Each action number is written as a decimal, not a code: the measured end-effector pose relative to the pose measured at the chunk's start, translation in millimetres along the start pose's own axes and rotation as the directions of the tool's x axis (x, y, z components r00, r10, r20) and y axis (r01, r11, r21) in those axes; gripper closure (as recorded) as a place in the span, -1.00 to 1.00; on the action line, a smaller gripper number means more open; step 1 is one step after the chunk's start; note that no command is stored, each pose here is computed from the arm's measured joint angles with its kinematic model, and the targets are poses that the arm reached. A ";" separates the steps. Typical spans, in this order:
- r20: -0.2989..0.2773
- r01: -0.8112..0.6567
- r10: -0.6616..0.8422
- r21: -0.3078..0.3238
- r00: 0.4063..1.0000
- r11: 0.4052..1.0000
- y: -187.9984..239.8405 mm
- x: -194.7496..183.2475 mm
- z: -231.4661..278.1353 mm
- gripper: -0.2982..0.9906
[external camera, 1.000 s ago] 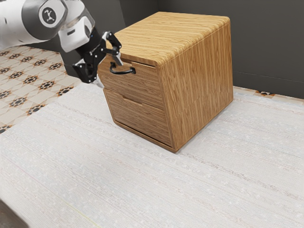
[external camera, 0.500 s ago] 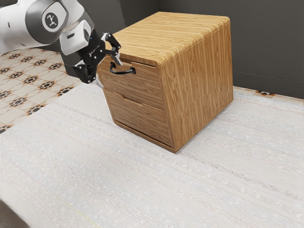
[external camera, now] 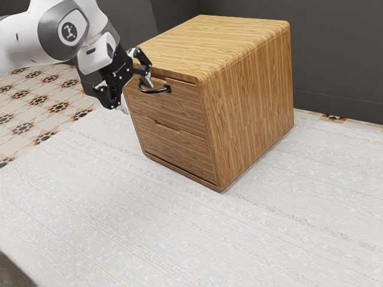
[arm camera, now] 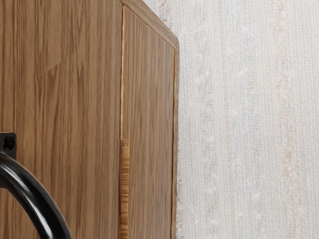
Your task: Pull the drawer handle with one arm to open the drawer
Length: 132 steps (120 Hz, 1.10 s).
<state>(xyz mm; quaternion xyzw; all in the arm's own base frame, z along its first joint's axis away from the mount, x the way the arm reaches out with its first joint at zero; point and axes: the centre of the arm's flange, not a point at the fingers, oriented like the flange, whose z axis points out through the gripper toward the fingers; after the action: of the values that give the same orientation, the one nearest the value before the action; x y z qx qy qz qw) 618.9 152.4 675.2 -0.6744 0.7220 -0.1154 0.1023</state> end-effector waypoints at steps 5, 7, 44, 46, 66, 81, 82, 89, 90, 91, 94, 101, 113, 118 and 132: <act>0.000 -0.001 0.001 0.000 1.000 1.000 -0.1 0.3 0.1 -0.50; 0.000 -0.001 0.001 0.000 1.000 1.000 -0.1 0.3 0.1 -0.49; 0.001 -0.004 0.004 0.002 1.000 1.000 -0.2 0.9 -1.0 -0.28; 0.001 -0.004 0.004 0.002 1.000 1.000 -0.3 1.1 -1.0 -0.26; 0.002 -0.006 0.006 -0.002 1.000 1.000 0.6 2.9 -2.9 -0.11; 0.002 -0.006 0.007 -0.018 1.000 1.000 3.1 3.4 -3.7 -0.08; 0.002 -0.007 0.007 -0.020 1.000 1.000 3.2 3.5 -3.6 -0.08; 0.005 -0.008 0.008 -0.032 1.000 0.999 4.4 3.8 -2.8 -0.08; 0.005 -0.008 0.008 -0.034 1.000 0.999 4.6 3.8 -2.7 -0.08; 0.006 -0.008 0.009 -0.036 1.000 0.999 4.8 3.8 -2.5 -0.08; 0.006 -0.009 0.009 -0.040 1.000 0.999 5.4 3.8 -2.4 -0.07; 0.010 -0.010 0.010 -0.052 1.000 0.999 7.1 4.0 -3.1 -0.06; 0.018 -0.011 0.012 -0.062 1.000 0.998 11.1 4.7 -9.9 0.01; 0.020 -0.011 0.012 -0.068 1.000 0.998 12.8 4.6 -11.4 0.01; 0.021 -0.007 0.009 -0.089 1.000 0.996 21.7 4.6 -12.9 -0.01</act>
<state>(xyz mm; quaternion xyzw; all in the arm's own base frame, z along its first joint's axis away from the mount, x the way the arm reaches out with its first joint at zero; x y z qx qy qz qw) 594.0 149.5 680.9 -0.6767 0.7280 -0.0755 0.0800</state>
